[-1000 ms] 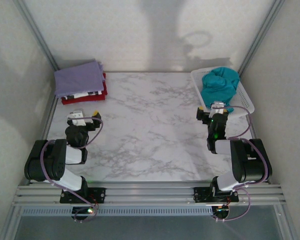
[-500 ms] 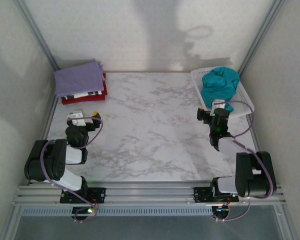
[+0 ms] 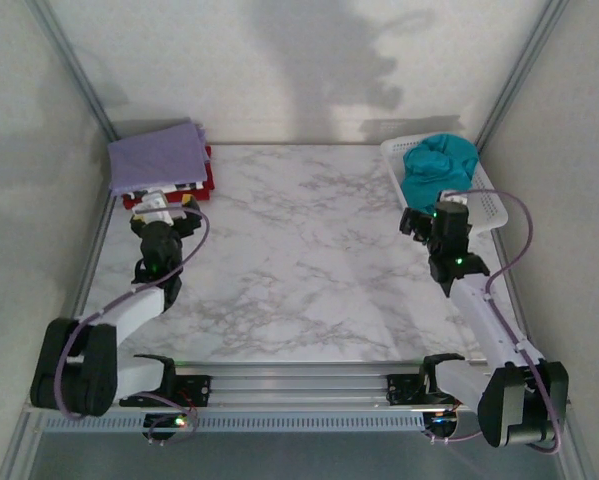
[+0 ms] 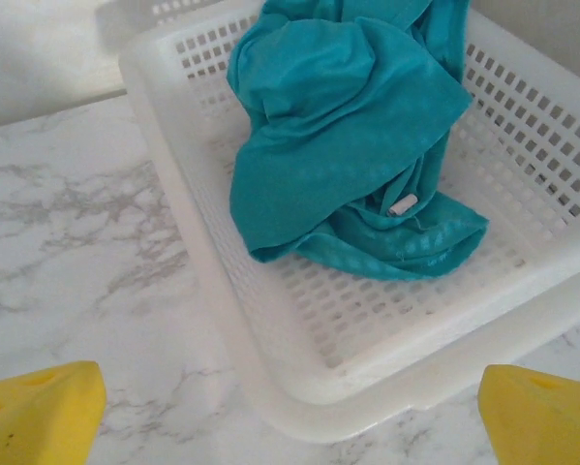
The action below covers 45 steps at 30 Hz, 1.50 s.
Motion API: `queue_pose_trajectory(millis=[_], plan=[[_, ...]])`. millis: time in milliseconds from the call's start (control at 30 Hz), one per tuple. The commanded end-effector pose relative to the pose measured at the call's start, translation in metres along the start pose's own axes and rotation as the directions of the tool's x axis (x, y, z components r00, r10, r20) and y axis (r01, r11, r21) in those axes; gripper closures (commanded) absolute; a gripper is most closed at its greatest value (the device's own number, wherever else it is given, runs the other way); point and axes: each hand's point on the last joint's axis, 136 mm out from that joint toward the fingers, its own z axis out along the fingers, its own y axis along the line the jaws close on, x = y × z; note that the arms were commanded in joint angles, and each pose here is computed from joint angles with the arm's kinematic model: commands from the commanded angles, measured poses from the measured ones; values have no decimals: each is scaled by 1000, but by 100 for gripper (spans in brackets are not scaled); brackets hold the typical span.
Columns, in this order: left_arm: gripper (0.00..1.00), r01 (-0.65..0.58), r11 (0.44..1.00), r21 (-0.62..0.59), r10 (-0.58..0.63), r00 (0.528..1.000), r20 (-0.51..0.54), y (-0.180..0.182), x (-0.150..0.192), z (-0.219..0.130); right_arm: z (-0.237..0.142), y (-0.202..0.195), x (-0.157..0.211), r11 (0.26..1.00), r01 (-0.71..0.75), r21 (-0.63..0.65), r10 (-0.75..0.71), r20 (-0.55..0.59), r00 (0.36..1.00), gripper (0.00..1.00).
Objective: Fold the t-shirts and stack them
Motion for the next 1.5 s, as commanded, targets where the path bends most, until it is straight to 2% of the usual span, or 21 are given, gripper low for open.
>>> queue_pose_trajectory(millis=[0,100,200,233,367,533,600,733,767,867,1067,1200,1333,1467], plan=[[0,83,996,-19,-84,993,-85,-12,11,-14,-10,-9,30,996,-36,85,53,-200,978,1],[0,213,974,75,-203,972,-119,-46,19,-29,-8,-6,12,995,1,96,19,-208,978,1],[0,382,913,147,-352,916,-194,-89,40,-45,11,-1,-5,995,29,98,-4,-243,970,1],[0,403,897,182,-363,906,-216,-110,47,-52,21,-1,-9,995,34,99,-7,-267,964,1],[0,329,895,302,-245,927,-283,-195,64,-70,57,-12,-30,982,40,185,16,-293,956,2],[0,348,802,486,-160,908,-386,-295,70,-83,95,-18,-47,981,24,194,39,-315,948,4],[0,367,766,529,-142,898,-417,-326,75,-84,110,-24,-54,979,23,202,41,-310,950,6],[0,383,715,585,-92,881,-464,-379,86,-81,138,-32,-73,967,113,229,-41,-299,953,10],[0,394,704,591,-90,875,-476,-389,88,-80,147,-33,-75,967,121,224,-47,-310,949,12],[0,422,671,609,-81,859,-506,-413,94,-76,173,-35,-77,973,125,192,-49,-357,933,27],[0,475,607,637,-27,813,-581,-452,137,-72,214,-31,-77,979,137,148,-67,-403,913,38],[0,499,562,659,-2,798,-603,-476,145,-73,230,-24,-80,984,144,108,-88,-410,908,38],[0,483,566,668,35,796,-604,-493,154,-65,248,-28,-79,990,104,92,-57,-413,909,37],[0,470,572,672,36,804,-593,-500,153,-59,265,-39,-78,995,13,98,29,-417,908,42]])
